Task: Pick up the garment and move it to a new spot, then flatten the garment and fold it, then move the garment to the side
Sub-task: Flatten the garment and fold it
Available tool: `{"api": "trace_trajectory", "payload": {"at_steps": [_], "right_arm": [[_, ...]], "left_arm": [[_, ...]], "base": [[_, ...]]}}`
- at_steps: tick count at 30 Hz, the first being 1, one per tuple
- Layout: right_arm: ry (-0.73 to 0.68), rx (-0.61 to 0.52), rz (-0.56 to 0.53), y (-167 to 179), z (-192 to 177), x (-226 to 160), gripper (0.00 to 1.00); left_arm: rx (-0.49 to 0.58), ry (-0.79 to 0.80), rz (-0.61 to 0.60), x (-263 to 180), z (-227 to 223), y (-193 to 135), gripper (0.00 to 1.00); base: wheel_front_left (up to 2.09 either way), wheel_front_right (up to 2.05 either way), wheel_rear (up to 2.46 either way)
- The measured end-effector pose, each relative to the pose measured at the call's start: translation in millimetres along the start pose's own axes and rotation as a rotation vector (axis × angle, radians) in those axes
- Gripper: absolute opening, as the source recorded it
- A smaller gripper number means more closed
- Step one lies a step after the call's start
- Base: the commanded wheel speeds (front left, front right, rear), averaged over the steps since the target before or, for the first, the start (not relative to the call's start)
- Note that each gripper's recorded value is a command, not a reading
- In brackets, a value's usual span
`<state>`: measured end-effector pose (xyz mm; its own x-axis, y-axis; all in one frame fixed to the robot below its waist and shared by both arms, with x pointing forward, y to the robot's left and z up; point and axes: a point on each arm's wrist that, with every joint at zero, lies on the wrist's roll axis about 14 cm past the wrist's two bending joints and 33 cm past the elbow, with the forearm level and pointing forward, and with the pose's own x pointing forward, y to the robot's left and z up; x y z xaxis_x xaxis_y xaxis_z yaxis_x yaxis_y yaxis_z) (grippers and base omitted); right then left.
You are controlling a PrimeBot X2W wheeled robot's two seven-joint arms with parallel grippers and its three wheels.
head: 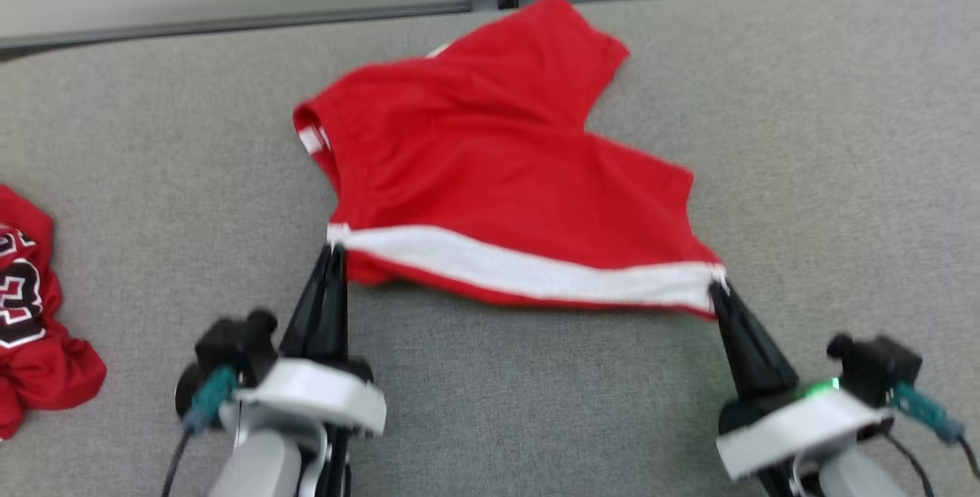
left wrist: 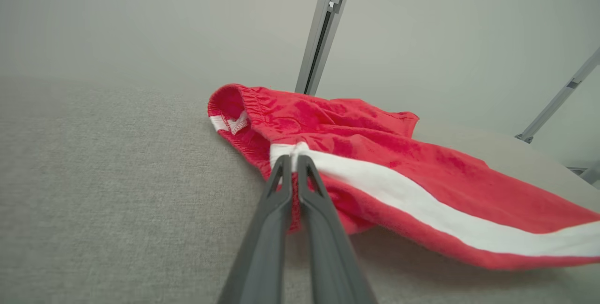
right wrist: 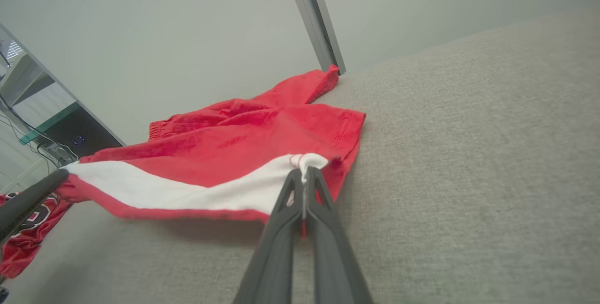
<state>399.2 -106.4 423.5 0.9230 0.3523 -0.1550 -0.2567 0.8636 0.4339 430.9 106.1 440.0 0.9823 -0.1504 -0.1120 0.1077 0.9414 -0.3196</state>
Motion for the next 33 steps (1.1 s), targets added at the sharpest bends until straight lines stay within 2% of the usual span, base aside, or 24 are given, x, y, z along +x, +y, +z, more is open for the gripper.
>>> {"api": "trace_trajectory", "payload": {"at_steps": [11,18,25,33], "right_arm": [[0.041,-0.002,-0.062,15,-9,-82,0.0],[0.041,-0.028,-0.075,26,4,-101,0.0],[0.025,-0.097,-0.031,29,23,-82,0.0],[-0.001,-0.238,0.051,14,59,-10,0.0]], "left_arm": [[0.029,0.013,0.041,-80,10,-1,0.0],[0.017,0.0,0.046,-101,28,-7,0.0],[0.017,0.012,0.048,-96,33,-2,0.0],[-0.02,0.039,0.053,-54,31,9,0.0]], "base": [[0.0,0.0,0.0],[0.0,0.0,0.0],[0.0,0.0,0.0],[0.0,0.0,0.0]]}}
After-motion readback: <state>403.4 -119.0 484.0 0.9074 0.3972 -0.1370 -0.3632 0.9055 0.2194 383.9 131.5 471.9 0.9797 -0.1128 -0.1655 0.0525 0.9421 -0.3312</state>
